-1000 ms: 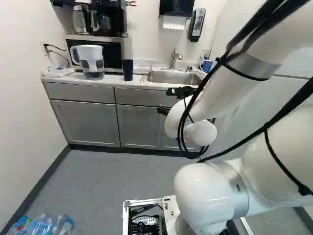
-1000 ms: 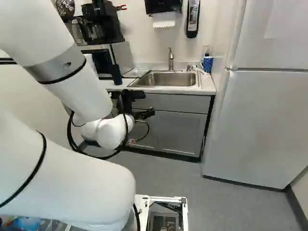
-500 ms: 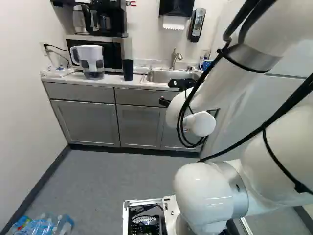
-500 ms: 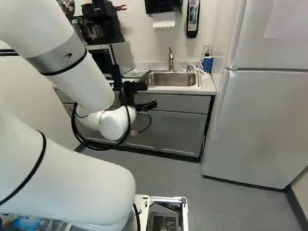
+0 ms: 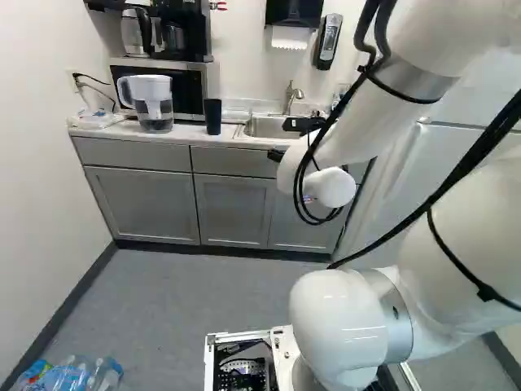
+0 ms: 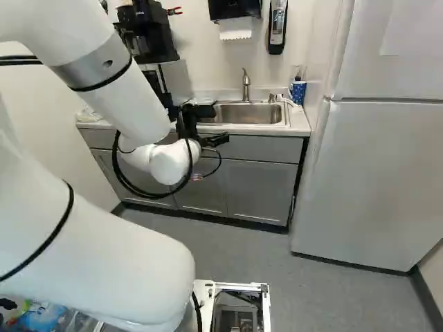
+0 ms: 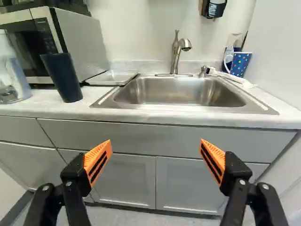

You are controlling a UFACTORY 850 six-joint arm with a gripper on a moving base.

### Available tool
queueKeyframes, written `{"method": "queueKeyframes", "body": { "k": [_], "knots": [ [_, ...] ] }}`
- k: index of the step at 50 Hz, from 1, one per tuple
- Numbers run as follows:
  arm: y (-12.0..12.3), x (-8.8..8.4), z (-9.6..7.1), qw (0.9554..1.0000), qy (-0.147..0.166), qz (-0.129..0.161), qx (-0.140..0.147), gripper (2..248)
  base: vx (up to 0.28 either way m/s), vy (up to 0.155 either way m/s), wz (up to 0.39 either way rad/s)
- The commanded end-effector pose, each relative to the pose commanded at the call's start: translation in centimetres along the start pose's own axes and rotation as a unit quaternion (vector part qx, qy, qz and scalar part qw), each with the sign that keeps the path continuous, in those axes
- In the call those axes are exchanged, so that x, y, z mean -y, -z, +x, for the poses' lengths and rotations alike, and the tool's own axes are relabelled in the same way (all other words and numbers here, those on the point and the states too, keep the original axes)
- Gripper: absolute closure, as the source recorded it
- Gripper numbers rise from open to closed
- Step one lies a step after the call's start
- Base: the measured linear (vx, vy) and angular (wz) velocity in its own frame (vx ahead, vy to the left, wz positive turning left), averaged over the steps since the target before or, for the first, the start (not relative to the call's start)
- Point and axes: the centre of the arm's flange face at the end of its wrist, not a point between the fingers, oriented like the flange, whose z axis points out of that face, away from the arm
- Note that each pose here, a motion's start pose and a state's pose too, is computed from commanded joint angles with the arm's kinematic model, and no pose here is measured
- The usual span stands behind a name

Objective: Rinse the cup and place it in the tray

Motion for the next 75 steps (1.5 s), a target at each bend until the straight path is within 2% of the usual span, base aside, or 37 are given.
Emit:
{"method": "queueKeyframes", "body": {
  "k": [25, 52, 75],
  "knots": [
    [-3.1, 0.0, 3.4, 0.9997, 0.000, 0.001, -0.024, 3, 0.000, 0.000, 0.000],
    [-6.2, 0.2, 6.3, 0.9998, 0.000, 0.002, -0.020, 3, 0.000, 0.000, 0.000],
    [-8.4, 0.3, 9.0, 0.9995, 0.001, 0.003, -0.030, 3, 0.000, 0.000, 0.000]
  ]
}}
